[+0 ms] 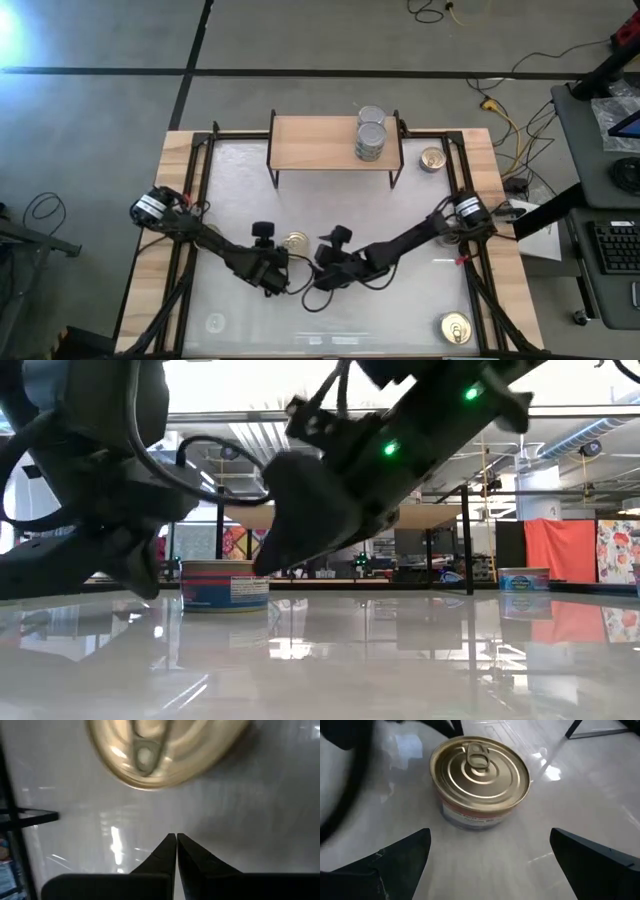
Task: Stack canned seafood by type on shelf
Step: Put the top left blue-pink tuna can on the shelf
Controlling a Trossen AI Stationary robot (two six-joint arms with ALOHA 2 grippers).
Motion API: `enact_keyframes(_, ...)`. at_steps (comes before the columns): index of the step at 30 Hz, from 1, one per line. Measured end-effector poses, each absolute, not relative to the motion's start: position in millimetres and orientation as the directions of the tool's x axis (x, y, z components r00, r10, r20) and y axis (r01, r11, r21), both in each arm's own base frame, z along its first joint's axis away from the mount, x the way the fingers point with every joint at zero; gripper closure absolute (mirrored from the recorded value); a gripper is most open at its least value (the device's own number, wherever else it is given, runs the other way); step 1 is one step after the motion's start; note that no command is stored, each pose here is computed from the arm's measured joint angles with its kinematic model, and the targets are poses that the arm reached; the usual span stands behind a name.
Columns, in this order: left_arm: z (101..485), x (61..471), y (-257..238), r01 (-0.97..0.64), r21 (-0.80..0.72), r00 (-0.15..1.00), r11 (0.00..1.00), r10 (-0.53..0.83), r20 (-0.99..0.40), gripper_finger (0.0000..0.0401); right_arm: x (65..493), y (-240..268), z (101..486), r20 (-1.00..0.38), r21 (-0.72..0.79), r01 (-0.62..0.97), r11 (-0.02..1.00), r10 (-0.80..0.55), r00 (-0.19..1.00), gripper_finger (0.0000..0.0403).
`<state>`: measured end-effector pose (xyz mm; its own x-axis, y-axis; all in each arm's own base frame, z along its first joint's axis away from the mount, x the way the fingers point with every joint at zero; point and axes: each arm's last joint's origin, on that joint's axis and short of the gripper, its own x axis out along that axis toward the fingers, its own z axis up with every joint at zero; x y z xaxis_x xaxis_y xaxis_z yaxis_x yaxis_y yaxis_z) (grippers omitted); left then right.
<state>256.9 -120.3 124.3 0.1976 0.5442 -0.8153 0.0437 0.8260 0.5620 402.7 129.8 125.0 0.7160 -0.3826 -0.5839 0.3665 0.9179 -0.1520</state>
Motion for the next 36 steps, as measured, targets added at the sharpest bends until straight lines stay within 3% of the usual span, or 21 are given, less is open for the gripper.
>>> enact_keyframes(4, 128, 261, -121, -0.006, 0.584, 0.250, 0.812, 0.567, -0.785, 0.0401, 412, 126, 119, -0.587, -0.169, 0.369, 0.914, -0.394, 0.707, 0.0003)
enact_keyframes(12, 129, 275, -134, -0.078, 0.497, 0.399, 0.864, 0.484, -0.779, 0.0401, 416, 115, 123, -0.585, -0.206, 0.364, 0.908, -0.413, 0.698, 0.0003)
enact_keyframes(18, 134, 280, -142, -0.113, 0.425, 0.425, 0.898, 0.430, -0.796, 0.0401, 410, 111, 122, -0.631, -0.264, 0.353, 0.898, -0.438, 0.641, 0.0003)
enact_keyframes(26, 152, 268, -163, 0.016, 0.332, 0.448, 0.943, 0.290, -0.846, 0.0401, 387, 112, 128, -0.725, -0.345, 0.303, 0.888, -0.457, 0.515, 0.0003)
enact_keyframes(31, 158, 240, -143, -0.096, 0.320, 0.476, 0.942, 0.326, -0.817, 0.0401, 382, 120, 143, -0.716, -0.319, 0.247, 0.915, -0.403, 0.570, 0.0003)
enact_keyframes(36, 153, 217, -114, -0.157, 0.268, 0.554, 0.950, 0.310, -0.773, 0.0401, 383, 122, 146, -0.589, -0.211, 0.260, 0.942, -0.334, 0.736, 0.0003)
